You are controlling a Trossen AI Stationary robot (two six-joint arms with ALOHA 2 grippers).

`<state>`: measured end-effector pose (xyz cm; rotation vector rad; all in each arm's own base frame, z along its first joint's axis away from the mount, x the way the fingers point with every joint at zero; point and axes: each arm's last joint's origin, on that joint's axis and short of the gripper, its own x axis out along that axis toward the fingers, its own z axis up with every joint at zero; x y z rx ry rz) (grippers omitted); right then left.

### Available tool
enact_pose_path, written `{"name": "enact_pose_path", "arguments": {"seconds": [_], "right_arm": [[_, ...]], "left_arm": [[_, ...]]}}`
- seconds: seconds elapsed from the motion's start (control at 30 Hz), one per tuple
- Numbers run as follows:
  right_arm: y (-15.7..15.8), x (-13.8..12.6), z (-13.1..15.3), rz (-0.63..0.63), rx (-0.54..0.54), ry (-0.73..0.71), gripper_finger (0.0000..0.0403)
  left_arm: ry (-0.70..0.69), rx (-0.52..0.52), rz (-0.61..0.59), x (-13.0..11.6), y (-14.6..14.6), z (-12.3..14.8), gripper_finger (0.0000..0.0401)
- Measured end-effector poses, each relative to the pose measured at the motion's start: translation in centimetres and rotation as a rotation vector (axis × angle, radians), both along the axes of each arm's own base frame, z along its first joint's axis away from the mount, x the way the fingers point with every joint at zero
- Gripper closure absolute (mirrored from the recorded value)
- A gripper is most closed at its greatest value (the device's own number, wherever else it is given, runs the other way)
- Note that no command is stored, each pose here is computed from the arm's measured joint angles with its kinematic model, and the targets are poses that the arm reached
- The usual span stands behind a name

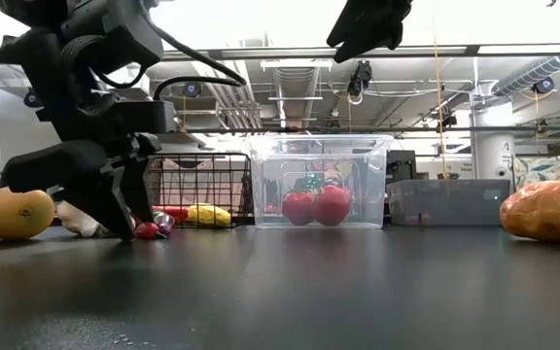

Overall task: Sort produce into baskets
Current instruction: Put the small red chili pepper into the black bin

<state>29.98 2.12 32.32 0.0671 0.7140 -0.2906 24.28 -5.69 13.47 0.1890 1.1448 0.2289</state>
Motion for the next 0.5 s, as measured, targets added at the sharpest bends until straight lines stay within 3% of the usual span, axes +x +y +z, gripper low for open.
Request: {"name": "enact_pose_path", "arguments": {"seconds": [0.5], "right_arm": [[0.0,0.01,-0.02,-0.005,0.006,-0.001,0.0165]], "left_arm": [[0.007,0.014,-0.003,0.13,0.51,-0.07,0.0307]]}}
